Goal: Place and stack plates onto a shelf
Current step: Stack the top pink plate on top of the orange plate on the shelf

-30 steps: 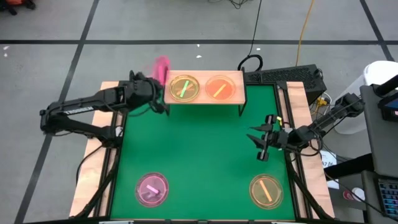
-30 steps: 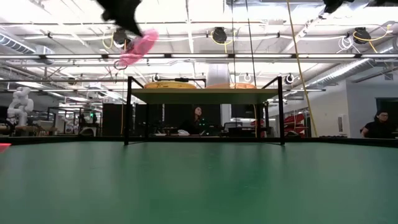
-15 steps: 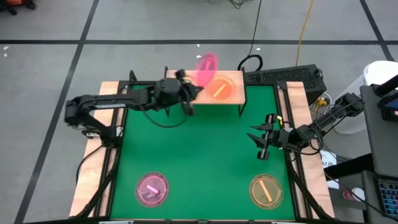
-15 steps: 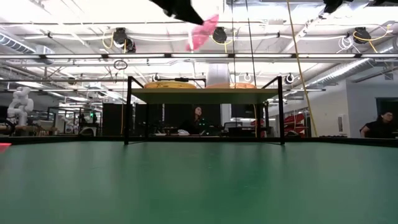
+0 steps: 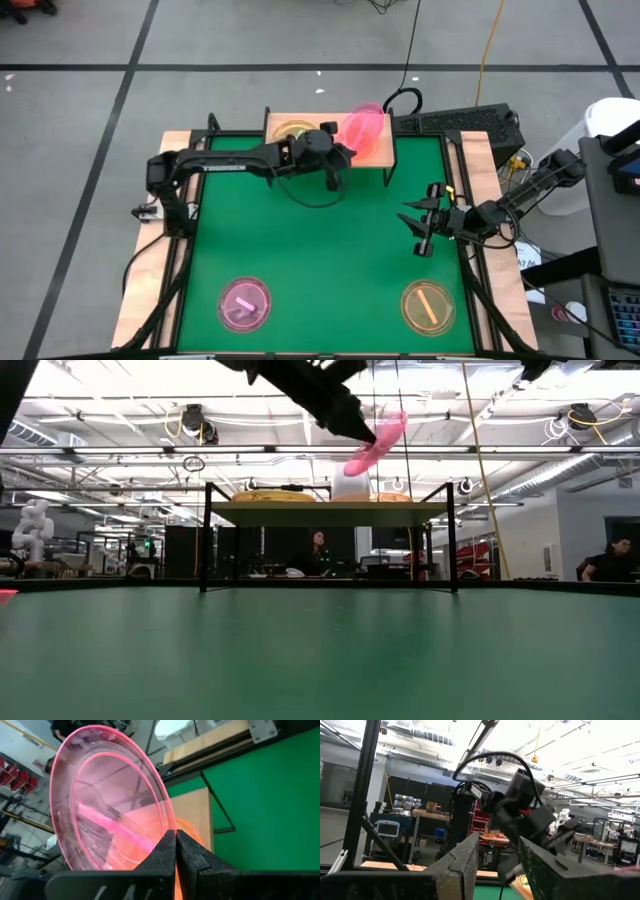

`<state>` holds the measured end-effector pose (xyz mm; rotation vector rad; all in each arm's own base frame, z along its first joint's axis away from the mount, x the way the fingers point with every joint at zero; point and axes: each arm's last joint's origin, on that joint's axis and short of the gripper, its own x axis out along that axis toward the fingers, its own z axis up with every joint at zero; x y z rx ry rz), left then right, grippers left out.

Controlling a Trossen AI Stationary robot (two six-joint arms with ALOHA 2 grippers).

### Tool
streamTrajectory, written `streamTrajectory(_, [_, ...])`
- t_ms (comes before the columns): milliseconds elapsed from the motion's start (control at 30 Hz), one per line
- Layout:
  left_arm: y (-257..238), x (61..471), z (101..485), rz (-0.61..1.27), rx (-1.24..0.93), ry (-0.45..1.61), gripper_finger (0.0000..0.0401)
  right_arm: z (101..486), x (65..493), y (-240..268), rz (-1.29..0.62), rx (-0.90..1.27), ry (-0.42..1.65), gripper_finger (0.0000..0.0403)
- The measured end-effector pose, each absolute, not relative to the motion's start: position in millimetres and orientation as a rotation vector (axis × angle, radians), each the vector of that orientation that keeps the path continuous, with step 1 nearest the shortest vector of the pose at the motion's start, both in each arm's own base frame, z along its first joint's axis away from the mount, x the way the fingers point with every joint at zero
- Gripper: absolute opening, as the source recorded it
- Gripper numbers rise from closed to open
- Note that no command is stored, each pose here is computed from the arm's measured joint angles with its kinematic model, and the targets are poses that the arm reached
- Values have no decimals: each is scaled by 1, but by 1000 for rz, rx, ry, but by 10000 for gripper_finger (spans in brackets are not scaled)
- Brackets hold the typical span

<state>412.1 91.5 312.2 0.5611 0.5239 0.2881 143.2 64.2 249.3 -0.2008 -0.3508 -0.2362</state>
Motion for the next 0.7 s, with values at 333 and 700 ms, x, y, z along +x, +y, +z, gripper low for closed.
streamTrajectory(333, [107, 415, 296, 262, 539, 573, 1, 249, 143, 64, -238, -204, -350, 123])
streamTrajectory(700, [105, 411, 287, 235, 499, 669, 26, 249, 143, 64, -238, -204, -349, 123])
